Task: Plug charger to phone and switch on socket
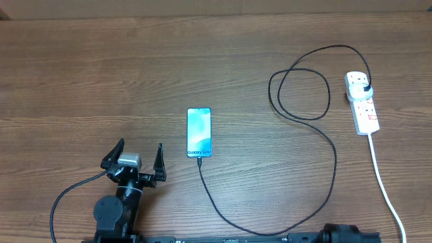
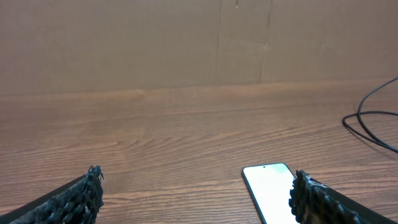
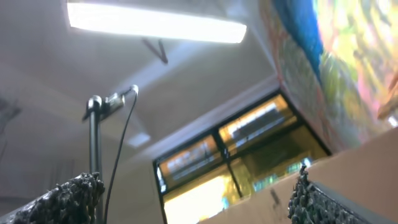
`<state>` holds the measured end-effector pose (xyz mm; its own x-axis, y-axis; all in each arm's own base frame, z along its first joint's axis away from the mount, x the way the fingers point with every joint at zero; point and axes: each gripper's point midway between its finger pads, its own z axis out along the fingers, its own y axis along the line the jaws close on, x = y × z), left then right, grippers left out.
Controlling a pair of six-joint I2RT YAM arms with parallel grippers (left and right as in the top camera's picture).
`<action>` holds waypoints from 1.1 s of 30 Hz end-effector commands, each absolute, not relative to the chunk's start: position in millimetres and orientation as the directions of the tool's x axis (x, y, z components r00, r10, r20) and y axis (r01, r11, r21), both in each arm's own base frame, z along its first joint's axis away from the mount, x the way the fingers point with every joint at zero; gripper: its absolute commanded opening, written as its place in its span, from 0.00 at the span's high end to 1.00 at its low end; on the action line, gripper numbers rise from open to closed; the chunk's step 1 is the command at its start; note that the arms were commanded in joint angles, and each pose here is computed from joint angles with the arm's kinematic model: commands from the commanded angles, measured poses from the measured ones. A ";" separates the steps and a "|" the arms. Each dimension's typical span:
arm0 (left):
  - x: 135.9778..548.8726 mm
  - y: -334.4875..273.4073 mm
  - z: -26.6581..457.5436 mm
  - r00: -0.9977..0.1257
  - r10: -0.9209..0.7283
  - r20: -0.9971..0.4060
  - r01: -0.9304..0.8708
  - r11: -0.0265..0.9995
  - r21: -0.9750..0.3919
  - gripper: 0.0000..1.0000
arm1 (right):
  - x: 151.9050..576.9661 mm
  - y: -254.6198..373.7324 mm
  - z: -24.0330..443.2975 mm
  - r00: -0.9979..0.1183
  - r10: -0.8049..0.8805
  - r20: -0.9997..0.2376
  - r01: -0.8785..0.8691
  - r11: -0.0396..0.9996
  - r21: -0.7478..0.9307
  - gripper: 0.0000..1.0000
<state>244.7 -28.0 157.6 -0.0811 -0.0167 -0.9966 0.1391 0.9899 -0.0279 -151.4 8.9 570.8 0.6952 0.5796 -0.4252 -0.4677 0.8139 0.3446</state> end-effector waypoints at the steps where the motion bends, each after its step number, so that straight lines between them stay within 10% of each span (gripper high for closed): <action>1: 245.3 -23.0 156.1 -0.080 -0.027 -0.996 0.114 0.993 -0.036 0.00 | -132.6 -8.5 568.2 0.715 0.582 -0.388 -0.428 0.803 0.416 0.00; 15: 245.3 -23.0 156.1 -0.080 -0.027 -0.996 0.114 0.993 -0.036 0.00 | 21.2 -26.6 522.1 0.649 0.600 -0.468 -0.334 0.778 0.533 0.00; 33: 245.3 -23.0 156.1 -0.080 -0.027 -0.996 0.114 0.993 -0.036 0.00 | 198.3 -41.3 304.2 0.278 0.620 -0.733 0.062 0.750 0.658 0.00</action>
<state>244.7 -28.0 157.4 -0.0815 -0.0167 -0.9965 0.1391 0.9899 -0.0279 188.0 -40.1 327.3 0.3069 0.6163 -0.7253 0.0319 0.7550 0.6550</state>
